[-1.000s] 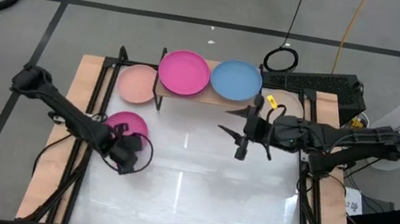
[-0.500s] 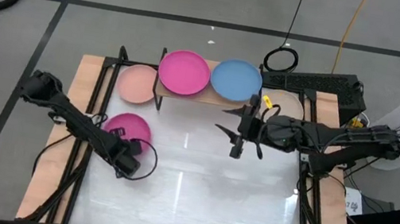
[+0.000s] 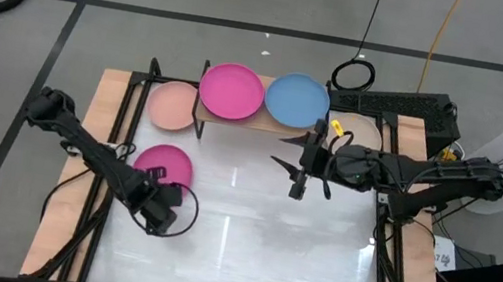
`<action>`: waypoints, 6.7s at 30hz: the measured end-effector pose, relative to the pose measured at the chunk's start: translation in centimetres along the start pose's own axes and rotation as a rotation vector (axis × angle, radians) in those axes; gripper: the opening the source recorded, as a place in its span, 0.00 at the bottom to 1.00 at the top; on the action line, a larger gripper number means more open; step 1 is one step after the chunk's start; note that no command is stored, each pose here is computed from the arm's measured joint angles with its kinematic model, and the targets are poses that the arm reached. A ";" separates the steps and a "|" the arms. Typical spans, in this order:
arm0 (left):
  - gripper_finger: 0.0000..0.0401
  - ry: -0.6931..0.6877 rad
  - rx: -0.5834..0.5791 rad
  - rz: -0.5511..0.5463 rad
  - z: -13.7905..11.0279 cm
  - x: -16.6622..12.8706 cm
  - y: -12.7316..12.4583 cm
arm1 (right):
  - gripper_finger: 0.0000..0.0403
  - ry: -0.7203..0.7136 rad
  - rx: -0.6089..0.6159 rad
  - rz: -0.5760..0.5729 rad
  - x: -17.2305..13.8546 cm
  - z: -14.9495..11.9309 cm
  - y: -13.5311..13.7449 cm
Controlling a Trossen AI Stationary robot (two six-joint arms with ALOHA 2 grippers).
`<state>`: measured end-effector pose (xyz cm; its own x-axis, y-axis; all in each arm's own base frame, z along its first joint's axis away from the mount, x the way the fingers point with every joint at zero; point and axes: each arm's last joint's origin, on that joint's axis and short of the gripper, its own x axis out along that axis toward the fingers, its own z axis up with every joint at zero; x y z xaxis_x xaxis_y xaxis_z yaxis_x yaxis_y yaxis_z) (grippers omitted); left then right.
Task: Place and stack plates onto a shelf
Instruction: Stack the pink plate on top of the blue plate on the shelf, then stack the gray plate on top of the right pink plate on the shelf
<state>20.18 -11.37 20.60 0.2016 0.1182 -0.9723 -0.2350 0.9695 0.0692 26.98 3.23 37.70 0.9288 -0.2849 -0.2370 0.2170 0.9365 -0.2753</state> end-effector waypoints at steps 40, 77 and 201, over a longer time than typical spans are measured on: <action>0.32 0.057 0.024 0.089 -3.0 4.7 0.9 | 0.49 0.040 0.017 0.000 1.0 -2.7 0.7; 0.03 -0.226 0.535 0.263 4.2 -6.8 -3.1 | 0.49 -0.073 0.075 0.055 0.9 -1.6 1.0; 0.50 -1.418 0.003 0.058 -0.8 -5.1 17.9 | 0.49 0.987 0.180 -0.499 -3.4 -29.6 -6.3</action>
<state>14.17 5.19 26.65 0.9607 0.2669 0.0762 -0.2738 0.9563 0.1029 13.60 -7.71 12.67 0.0976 -0.5992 -0.7946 0.6133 0.6650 -0.4262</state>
